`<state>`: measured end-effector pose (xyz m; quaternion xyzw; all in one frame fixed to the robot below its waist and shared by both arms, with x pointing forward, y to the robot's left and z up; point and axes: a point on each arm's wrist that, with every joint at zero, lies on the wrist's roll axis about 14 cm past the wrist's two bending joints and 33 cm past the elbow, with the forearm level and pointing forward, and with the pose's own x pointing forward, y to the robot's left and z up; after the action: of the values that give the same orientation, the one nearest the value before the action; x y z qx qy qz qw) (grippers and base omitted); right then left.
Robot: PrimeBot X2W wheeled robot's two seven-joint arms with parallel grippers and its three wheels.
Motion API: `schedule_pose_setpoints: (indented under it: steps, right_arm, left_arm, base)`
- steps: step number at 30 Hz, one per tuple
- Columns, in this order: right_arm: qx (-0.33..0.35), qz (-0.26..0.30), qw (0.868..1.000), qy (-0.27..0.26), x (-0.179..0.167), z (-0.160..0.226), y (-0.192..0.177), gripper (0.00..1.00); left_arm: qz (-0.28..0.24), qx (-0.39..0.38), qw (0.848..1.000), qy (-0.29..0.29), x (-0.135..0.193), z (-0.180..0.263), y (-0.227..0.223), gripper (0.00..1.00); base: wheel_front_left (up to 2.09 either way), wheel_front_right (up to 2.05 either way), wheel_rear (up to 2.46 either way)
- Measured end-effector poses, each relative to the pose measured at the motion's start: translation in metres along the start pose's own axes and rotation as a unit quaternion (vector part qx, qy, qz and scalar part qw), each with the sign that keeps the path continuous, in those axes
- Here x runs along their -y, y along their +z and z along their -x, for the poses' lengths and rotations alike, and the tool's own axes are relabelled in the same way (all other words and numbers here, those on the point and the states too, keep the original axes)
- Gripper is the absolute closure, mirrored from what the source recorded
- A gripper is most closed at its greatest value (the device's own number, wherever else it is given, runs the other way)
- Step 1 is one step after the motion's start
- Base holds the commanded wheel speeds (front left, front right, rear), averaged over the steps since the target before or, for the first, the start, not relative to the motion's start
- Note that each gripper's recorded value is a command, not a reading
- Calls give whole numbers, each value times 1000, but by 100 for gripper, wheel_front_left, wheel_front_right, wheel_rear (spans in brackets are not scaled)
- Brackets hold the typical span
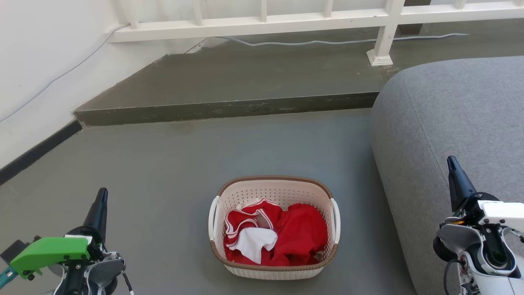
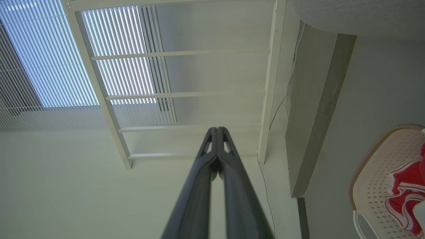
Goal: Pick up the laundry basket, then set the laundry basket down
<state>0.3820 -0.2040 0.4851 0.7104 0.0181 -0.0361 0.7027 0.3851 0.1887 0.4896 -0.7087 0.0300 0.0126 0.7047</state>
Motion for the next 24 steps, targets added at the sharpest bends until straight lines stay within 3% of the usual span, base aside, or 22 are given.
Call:
schedule_pose_setpoints:
  steps: [24]
  right_arm:
    - [0,0,1000,0,0,0,0,100]
  left_arm:
    - [0,0,1000,-1,0,0,0,100]
  base:
    - [0,0,0]
